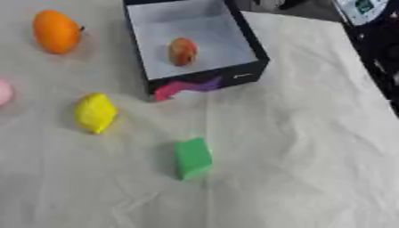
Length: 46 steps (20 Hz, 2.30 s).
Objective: Pick up objects on the table and place them in the box.
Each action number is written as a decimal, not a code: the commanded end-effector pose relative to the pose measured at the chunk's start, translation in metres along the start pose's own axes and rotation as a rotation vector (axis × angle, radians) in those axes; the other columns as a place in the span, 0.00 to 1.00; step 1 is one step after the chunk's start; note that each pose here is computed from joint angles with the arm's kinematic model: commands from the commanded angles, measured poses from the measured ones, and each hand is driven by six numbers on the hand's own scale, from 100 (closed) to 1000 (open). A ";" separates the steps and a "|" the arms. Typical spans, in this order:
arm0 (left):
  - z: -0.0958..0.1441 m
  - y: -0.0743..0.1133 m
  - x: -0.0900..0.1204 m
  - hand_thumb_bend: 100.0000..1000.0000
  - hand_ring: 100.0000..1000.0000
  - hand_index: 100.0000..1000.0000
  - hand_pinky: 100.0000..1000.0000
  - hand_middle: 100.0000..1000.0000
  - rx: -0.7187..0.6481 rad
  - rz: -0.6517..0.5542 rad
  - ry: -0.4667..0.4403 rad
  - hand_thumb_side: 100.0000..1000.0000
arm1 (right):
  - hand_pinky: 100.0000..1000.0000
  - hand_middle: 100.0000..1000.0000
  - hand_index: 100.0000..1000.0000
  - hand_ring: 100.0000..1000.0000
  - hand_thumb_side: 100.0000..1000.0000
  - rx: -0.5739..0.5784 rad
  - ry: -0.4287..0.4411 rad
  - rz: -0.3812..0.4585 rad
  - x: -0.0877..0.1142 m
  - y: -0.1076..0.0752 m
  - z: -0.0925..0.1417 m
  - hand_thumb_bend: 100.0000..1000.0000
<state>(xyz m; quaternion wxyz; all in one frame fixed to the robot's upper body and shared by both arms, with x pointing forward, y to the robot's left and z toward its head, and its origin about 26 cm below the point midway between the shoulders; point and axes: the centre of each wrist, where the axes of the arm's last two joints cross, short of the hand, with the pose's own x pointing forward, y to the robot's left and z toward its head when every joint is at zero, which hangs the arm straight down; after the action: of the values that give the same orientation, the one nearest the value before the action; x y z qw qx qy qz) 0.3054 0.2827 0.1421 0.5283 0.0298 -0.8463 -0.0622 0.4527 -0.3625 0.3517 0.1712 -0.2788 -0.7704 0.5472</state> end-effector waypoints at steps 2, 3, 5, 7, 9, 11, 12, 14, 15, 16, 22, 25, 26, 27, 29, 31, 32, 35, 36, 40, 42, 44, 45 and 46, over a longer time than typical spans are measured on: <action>-0.004 -0.001 0.007 0.00 0.71 0.68 0.87 0.55 -0.012 0.004 -0.025 0.84 | 0.67 0.61 0.77 0.66 0.04 0.009 0.021 0.033 0.001 -0.001 -0.008 0.03; -0.004 -0.001 0.007 0.00 0.71 0.68 0.87 0.55 -0.014 0.006 -0.027 0.83 | 0.67 0.61 0.77 0.66 0.05 0.017 0.023 0.035 0.001 0.002 -0.009 0.03; -0.005 -0.003 0.008 0.00 0.71 0.68 0.87 0.55 -0.019 0.011 -0.031 0.84 | 0.67 0.61 0.77 0.66 0.06 0.036 0.024 0.044 0.001 0.009 -0.012 0.03; -0.006 -0.004 0.009 0.00 0.71 0.68 0.87 0.55 -0.022 0.014 -0.033 0.84 | 0.67 0.61 0.77 0.66 0.08 0.054 0.025 0.054 0.001 0.015 -0.012 0.03; -0.007 -0.004 0.008 0.00 0.71 0.68 0.87 0.55 -0.022 0.016 -0.032 0.84 | 0.67 0.61 0.77 0.66 0.10 0.069 0.026 0.067 0.001 0.019 -0.013 0.04; -0.006 -0.004 0.008 0.00 0.71 0.68 0.87 0.55 -0.021 0.015 -0.030 0.84 | 0.67 0.61 0.77 0.66 0.10 0.078 0.027 0.077 0.001 0.023 -0.012 0.04; -0.007 -0.005 0.008 0.00 0.71 0.68 0.87 0.55 -0.021 0.015 -0.031 0.84 | 0.67 0.61 0.77 0.66 0.11 0.082 0.028 0.081 0.000 0.025 -0.012 0.04; -0.007 -0.005 0.008 0.00 0.71 0.68 0.87 0.55 -0.020 0.016 -0.031 0.84 | 0.67 0.62 0.77 0.66 0.11 0.091 0.030 0.087 0.000 0.028 -0.011 0.04; -0.007 -0.005 0.008 0.00 0.71 0.68 0.87 0.55 -0.020 0.016 -0.030 0.84 | 0.67 0.62 0.77 0.66 0.11 0.094 0.030 0.088 0.000 0.030 -0.011 0.04; -0.007 -0.005 0.008 0.00 0.71 0.68 0.87 0.55 -0.019 0.017 -0.030 0.85 | 0.67 0.61 0.77 0.66 0.11 0.099 0.030 0.089 -0.001 0.032 -0.011 0.03; -0.008 -0.006 0.008 0.00 0.71 0.68 0.87 0.55 -0.021 0.022 -0.034 0.85 | 0.67 0.62 0.77 0.67 0.14 0.138 0.013 0.098 0.001 0.044 -0.014 0.03; -0.008 -0.007 0.008 0.00 0.71 0.68 0.87 0.55 -0.019 0.024 -0.033 0.85 | 0.70 0.65 0.79 0.70 0.17 0.163 0.007 0.102 0.001 0.049 -0.014 0.07; -0.008 -0.007 0.008 0.00 0.71 0.68 0.87 0.55 -0.018 0.023 -0.032 0.85 | 0.72 0.67 0.80 0.72 0.20 0.172 0.005 0.107 0.001 0.050 -0.014 0.11; -0.008 -0.006 0.008 0.00 0.71 0.68 0.87 0.55 -0.017 0.022 -0.032 0.85 | 0.74 0.70 0.82 0.74 0.24 0.179 0.002 0.112 0.001 0.050 -0.013 0.16; -0.008 -0.006 0.007 0.00 0.71 0.68 0.87 0.55 -0.016 0.021 -0.031 0.85 | 0.78 0.75 0.85 0.80 0.26 0.189 -0.004 0.131 0.000 0.048 -0.011 0.30; -0.008 -0.006 0.007 0.00 0.71 0.68 0.87 0.55 -0.016 0.018 -0.029 0.85 | 0.80 0.78 0.88 0.82 0.24 0.182 -0.004 0.148 -0.001 0.043 -0.008 0.33; -0.007 -0.005 0.007 0.00 0.71 0.68 0.87 0.55 -0.014 0.017 -0.028 0.85 | 0.81 0.79 0.88 0.83 0.21 0.175 -0.002 0.154 -0.001 0.040 -0.007 0.34; -0.006 -0.004 0.006 0.00 0.71 0.68 0.87 0.55 -0.009 0.015 -0.022 0.85 | 0.80 0.78 0.87 0.82 0.17 0.135 0.005 0.156 -0.002 0.031 -0.003 0.35; -0.005 -0.003 0.005 0.00 0.71 0.68 0.87 0.55 -0.007 0.012 -0.018 0.85 | 0.80 0.77 0.87 0.82 0.17 0.113 0.003 0.155 -0.001 0.027 -0.002 0.36; -0.001 0.001 0.001 0.00 0.71 0.68 0.87 0.55 0.004 -0.004 0.001 0.85 | 0.79 0.76 0.87 0.81 0.11 0.001 0.006 0.138 0.005 0.006 0.003 0.30; 0.002 0.004 -0.001 0.00 0.71 0.68 0.88 0.55 0.012 -0.012 0.010 0.85 | 0.79 0.76 0.88 0.81 0.00 -0.052 0.008 0.105 0.011 -0.002 0.006 0.17; 0.005 0.007 -0.003 0.00 0.71 0.68 0.88 0.55 0.026 -0.020 0.018 0.84 | 0.80 0.77 0.90 0.82 0.00 -0.095 0.009 0.056 0.020 -0.012 0.012 0.06; 0.006 0.009 -0.004 0.00 0.71 0.68 0.88 0.55 0.036 -0.024 0.024 0.84 | 0.80 0.77 0.90 0.83 0.00 -0.115 0.005 0.028 0.027 -0.020 0.016 0.03; 0.008 0.010 -0.005 0.00 0.71 0.68 0.88 0.55 0.046 -0.028 0.029 0.84 | 0.81 0.78 0.91 0.84 0.00 -0.130 -0.002 0.001 0.035 -0.027 0.019 0.00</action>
<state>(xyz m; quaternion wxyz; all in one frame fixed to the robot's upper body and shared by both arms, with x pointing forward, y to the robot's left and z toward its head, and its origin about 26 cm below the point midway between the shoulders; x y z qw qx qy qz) 0.3015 0.2871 0.1285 0.5469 0.0399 -0.8350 -0.0465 0.4259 -0.3567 0.3384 0.1711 -0.2798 -0.7959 0.5089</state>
